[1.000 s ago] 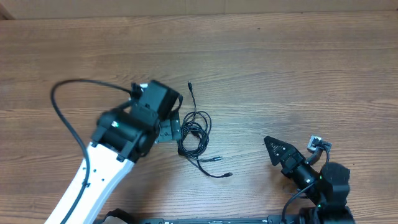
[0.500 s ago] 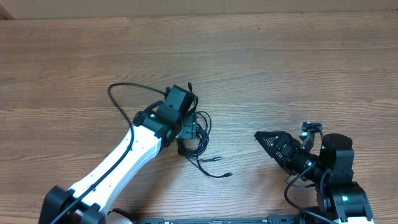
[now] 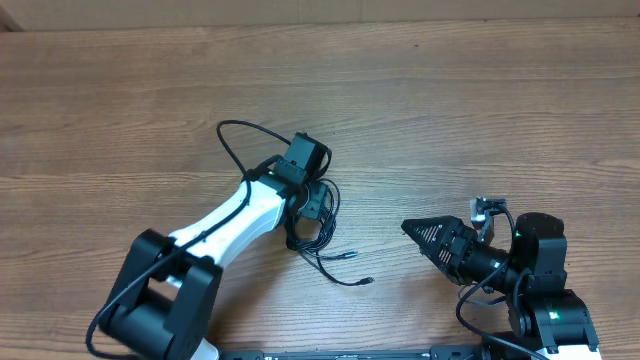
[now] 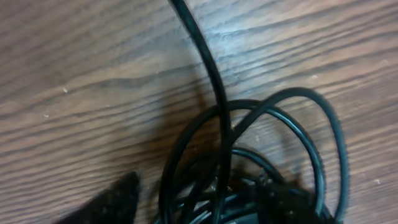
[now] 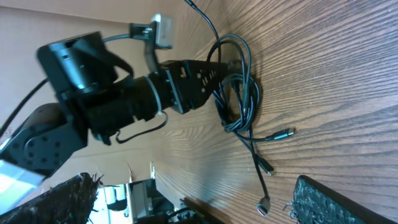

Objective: Untangle cables

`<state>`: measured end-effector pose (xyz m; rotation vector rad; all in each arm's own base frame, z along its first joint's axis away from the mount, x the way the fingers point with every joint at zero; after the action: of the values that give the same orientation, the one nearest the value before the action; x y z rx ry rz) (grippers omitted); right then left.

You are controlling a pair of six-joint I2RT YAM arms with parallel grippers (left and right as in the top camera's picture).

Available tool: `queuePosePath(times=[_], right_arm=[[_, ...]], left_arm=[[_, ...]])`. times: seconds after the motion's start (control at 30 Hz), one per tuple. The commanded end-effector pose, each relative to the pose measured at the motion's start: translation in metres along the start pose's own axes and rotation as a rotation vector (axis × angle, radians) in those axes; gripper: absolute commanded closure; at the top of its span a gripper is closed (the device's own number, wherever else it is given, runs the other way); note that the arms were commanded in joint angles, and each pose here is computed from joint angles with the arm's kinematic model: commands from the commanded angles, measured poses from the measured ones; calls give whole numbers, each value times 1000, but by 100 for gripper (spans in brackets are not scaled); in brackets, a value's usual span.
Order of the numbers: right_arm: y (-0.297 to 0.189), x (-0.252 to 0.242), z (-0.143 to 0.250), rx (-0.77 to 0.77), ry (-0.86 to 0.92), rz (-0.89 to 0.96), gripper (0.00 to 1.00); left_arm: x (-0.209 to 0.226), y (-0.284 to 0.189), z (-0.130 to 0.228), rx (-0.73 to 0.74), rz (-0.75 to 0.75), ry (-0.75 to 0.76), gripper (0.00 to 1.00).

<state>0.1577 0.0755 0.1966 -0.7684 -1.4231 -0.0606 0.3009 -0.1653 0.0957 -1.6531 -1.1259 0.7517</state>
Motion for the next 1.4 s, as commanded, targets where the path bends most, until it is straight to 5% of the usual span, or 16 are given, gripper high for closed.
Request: queuePosePath(times=[0.0,0.07,0.3,0.43,0.5,0.53,0.63,0.9,1.2,1.37], right_arm=[[-2,8,0,4,-31,-20,0],[-2,8,0,4,-31,-20,0],[-2,8,0,4,-31,-20,0],[-2,8,0,4,-30,-20,0],[-2,8,0,4,-30,-20,0],[-2,8,0,4,-30,-20,0],[-2,7,-1,-7,-31,-12,0],[-2,6,-2,-15,-31,-7,0],[-2,6,-2,-21,-31,-3,0],[-2,6,-2,-20,-31,-3,0]], left_arm=[[0,9,5,32,6,20,67],[0,11,7,45,5,20,94],[13,10,13,88,-25,-330,96],[33,5,40,244,-117,-845,96],[37,2,51,337,-116,-1075,86],[37,1,53,375,-84,-1129,63],[39,0,49,403,50,-1068,1],[58,-18,20,273,287,-734,0],[67,-74,31,223,116,-698,1],[48,-65,55,297,40,-603,0]])
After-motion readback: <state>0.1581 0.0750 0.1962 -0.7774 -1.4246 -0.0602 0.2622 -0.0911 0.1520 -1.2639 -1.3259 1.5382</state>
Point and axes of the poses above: each gripper's point midway between its finger pads, its own y axis out along the fingers, its own x axis along the line the jaws close on, z = x × y, the point moved 8 cm from there along -y, back along the fingers, and after that the axes turned 5 degrees about y, right-handed, at the moved point
